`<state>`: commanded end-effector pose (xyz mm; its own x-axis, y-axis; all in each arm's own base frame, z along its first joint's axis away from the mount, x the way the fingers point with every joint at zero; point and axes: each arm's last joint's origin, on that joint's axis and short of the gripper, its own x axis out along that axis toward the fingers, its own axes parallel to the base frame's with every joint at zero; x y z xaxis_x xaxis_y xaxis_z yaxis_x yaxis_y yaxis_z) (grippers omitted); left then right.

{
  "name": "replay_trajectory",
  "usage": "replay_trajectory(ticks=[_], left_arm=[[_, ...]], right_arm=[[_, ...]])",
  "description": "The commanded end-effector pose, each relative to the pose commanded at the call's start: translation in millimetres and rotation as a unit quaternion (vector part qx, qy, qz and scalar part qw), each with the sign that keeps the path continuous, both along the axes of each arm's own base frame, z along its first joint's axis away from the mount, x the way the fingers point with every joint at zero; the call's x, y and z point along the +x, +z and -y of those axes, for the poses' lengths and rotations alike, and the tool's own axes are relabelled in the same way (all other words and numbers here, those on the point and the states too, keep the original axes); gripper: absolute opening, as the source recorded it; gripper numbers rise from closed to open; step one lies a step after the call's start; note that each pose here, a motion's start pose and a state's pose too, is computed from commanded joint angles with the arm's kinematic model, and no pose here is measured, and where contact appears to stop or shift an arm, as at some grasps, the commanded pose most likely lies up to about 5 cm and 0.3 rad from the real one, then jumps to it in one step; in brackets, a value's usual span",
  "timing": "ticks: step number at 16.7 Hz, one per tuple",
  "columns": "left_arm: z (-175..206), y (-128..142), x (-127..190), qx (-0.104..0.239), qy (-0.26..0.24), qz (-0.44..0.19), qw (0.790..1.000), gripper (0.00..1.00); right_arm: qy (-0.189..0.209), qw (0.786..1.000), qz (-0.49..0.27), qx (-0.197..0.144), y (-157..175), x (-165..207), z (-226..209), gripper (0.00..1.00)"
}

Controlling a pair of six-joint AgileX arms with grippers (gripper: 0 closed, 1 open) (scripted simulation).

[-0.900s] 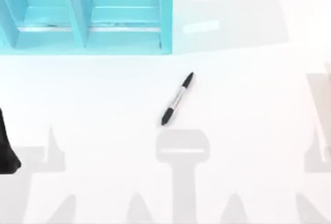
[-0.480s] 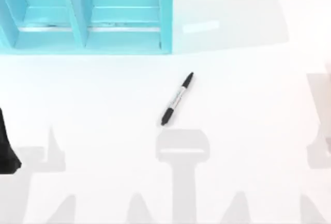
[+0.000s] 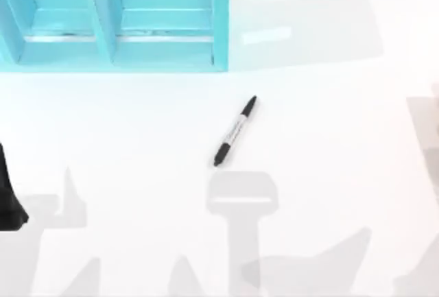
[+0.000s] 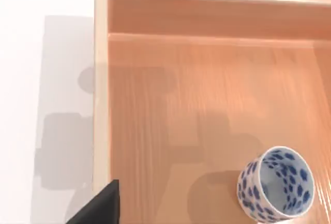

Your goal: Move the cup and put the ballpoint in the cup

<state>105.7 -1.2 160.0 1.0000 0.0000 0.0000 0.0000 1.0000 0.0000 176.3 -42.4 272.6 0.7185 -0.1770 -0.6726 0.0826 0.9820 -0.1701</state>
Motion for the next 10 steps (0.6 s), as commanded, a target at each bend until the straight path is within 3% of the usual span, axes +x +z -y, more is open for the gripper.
replay_trajectory(ticks=[4, 10], left_arm=[[0.0, 0.0, 0.0, 0.000, 0.000, 0.000, 1.000, 1.00], [0.0, 0.0, 0.0, 0.000, 0.000, 0.000, 1.000, 1.00]], right_arm=[[-0.009, 0.985, -0.171, 0.019, 11.3, 61.8, 39.4, 1.00], [-0.003, 0.935, -0.347, 0.073, -10.7, 126.5, 101.2, 1.00]])
